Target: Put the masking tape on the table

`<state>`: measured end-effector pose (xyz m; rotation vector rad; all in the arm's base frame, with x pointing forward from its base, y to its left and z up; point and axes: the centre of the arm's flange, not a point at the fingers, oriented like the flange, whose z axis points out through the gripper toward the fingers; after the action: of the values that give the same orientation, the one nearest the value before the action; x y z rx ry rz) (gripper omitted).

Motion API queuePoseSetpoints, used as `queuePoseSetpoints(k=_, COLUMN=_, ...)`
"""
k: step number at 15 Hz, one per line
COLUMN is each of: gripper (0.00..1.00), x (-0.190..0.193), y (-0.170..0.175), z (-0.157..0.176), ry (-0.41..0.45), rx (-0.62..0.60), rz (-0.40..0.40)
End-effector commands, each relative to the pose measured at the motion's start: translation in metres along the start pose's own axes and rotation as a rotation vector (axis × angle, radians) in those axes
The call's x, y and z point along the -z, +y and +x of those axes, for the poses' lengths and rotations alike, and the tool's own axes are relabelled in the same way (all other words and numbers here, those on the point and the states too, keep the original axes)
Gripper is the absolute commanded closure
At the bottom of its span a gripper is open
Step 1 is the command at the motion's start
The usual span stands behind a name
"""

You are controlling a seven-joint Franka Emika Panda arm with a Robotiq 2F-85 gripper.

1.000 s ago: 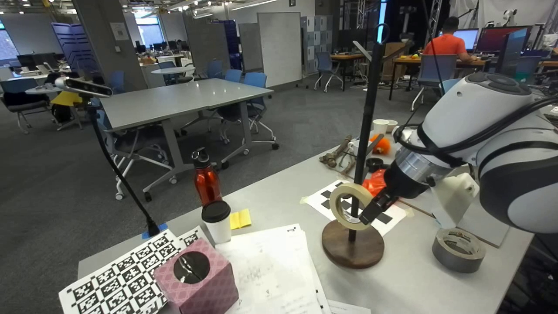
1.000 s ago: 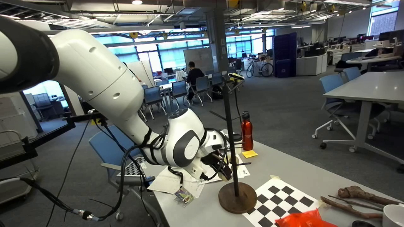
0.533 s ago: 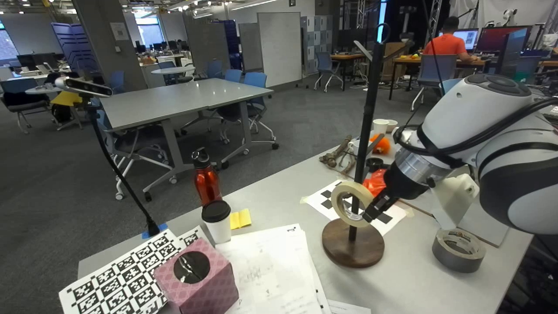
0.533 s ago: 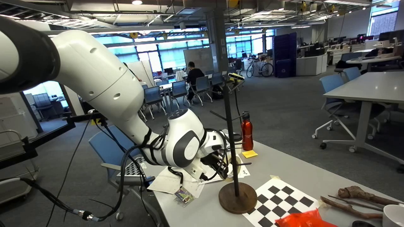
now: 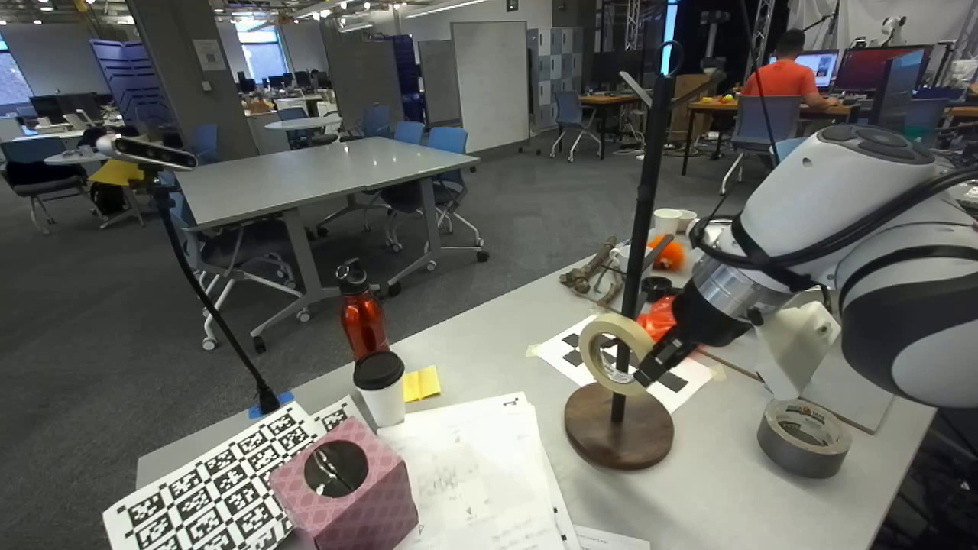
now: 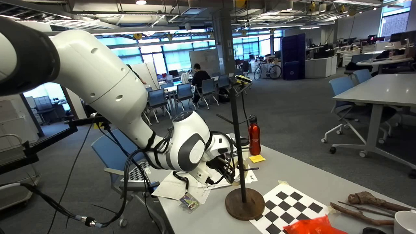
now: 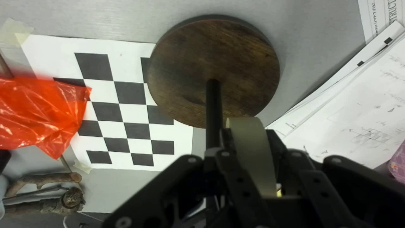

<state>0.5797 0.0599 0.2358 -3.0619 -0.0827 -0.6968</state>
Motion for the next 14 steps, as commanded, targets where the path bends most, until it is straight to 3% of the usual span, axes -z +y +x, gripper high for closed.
queuePoseSetpoints(k=1, gripper=0.93, x=0.019, y=-0.003, z=0.008, ry=0.056, rx=-0.010, rz=0.019)
queuePoseSetpoints(k=14, gripper=0.93, x=0.045, y=-0.032, z=0.019, ry=0.100, rx=-0.036, rz=0.142)
